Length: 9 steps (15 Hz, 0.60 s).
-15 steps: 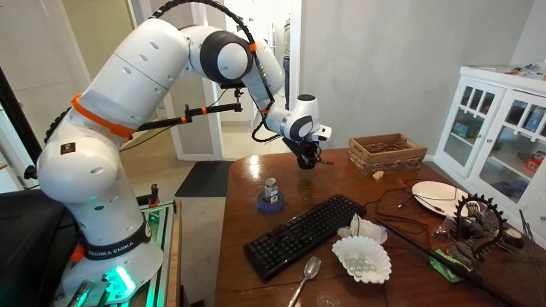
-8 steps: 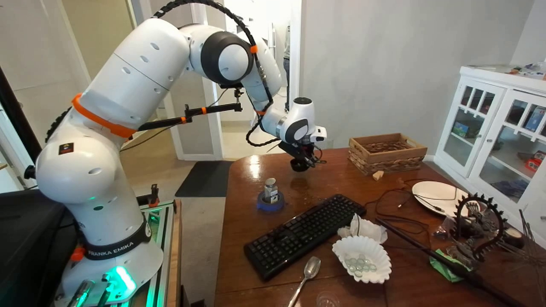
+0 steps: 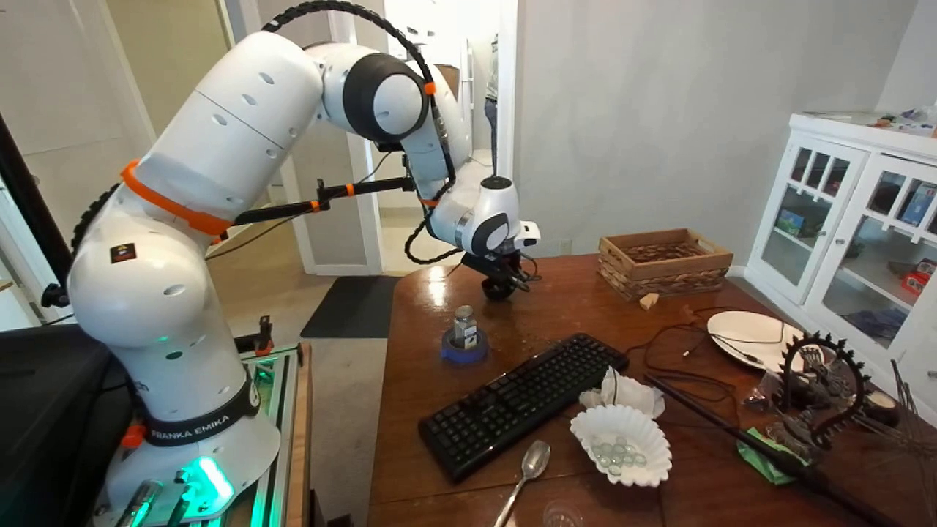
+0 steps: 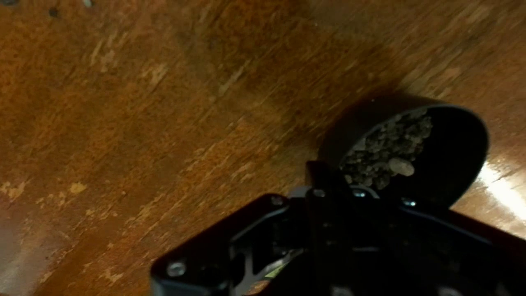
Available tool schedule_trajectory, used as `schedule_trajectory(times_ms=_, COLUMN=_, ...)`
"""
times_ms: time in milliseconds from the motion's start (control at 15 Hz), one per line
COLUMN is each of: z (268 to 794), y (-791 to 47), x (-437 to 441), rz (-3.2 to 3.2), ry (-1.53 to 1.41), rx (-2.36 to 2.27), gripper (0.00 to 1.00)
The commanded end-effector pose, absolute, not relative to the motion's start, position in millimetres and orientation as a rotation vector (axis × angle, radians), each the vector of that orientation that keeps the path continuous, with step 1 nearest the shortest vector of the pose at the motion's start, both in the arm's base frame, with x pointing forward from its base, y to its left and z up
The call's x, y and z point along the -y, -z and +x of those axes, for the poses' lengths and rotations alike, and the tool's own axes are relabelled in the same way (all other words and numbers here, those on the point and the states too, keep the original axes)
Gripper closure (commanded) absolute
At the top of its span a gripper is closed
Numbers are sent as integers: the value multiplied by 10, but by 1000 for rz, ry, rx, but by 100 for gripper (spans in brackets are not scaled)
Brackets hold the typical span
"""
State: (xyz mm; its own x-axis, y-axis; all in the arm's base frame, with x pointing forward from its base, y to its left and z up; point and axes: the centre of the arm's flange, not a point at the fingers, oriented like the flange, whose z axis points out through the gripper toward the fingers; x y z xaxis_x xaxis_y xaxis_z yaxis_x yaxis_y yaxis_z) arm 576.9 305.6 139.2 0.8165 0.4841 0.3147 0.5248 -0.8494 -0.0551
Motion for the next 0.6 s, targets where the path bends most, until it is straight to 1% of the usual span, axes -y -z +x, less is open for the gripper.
schedule_trajectory(times_ms=0, z=5599, y=-1370, x=-3102, rz=-2875, ry=463, rx=866, gripper=81)
schedule_trajectory(times_ms=67, z=5585, y=-1366, x=-3121, rz=-2878, ry=461, rx=877, gripper=71)
schedule_trajectory(times_ms=333, z=5601, y=-1402, x=-3094, rz=-2895, ry=475, rx=879, gripper=42)
schedule_trajectory(times_ms=533, z=5676, y=-1677, x=-2856, rz=-2918, ry=496, rx=727, gripper=19)
